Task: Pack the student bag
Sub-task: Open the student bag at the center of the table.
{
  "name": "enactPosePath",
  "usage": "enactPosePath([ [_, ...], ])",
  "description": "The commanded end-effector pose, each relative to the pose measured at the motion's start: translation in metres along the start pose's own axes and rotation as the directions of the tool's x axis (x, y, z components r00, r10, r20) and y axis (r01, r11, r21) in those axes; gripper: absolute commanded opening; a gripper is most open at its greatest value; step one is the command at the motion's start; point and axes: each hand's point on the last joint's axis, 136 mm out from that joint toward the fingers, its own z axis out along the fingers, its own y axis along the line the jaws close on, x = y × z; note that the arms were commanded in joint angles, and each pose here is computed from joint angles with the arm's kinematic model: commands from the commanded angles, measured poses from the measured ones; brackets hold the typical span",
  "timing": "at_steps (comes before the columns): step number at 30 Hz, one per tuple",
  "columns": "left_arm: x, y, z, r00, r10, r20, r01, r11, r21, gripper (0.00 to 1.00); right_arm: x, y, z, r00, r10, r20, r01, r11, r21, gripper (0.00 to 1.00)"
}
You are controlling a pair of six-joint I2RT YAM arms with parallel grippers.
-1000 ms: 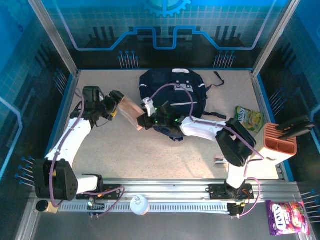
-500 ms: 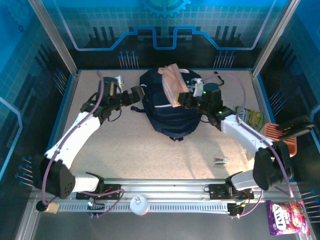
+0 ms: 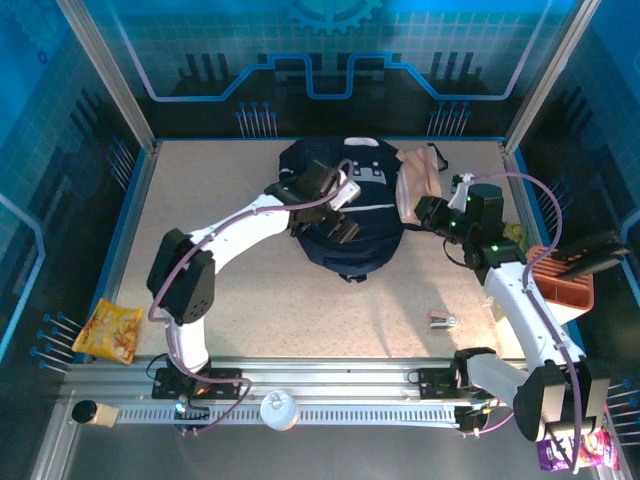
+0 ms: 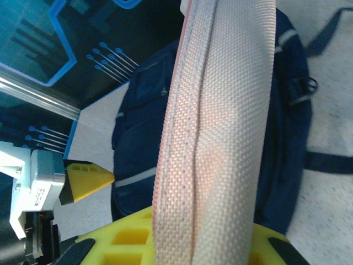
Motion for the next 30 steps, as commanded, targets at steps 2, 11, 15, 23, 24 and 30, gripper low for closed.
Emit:
enactPosePath([
  [2,0.007,-0.004,0.014,0.960,0.256,-0.111,-0.254,0.967,0.029,0.84,0.005,-0.010,-0.009,0.999,0.045,-0.008,-0.045,0.999,0.020,0.09],
  [11,0.021,-0.003,0.041,0.903,0.346,-0.255,-0.330,0.938,0.102,0.74,0.004,-0.011,-0.011,0.999,0.054,0.009,-0.054,0.998,0.013,0.09],
  [15,0.013,0.002,0.043,0.905,0.347,-0.246,-0.339,0.938,0.075,0.64,0.004,-0.012,-0.010,0.998,0.058,0.008,-0.058,0.998,0.016,0.09],
  [23,-0.009,0.007,0.032,0.945,0.240,-0.221,-0.243,0.970,0.017,0.34,-0.001,-0.013,-0.021,0.998,0.052,0.028,-0.054,0.997,0.051,0.09],
  [24,-0.013,0.006,0.029,0.950,0.233,-0.206,-0.234,0.972,0.018,0.30,-0.001,-0.013,-0.023,0.998,0.051,0.028,-0.053,0.997,0.060,0.09],
  [30,-0.034,0.007,0.014,0.973,0.196,-0.124,-0.197,0.980,0.002,0.04,-0.004,-0.020,-0.043,0.998,0.065,0.027,-0.069,0.984,0.164,0.09],
])
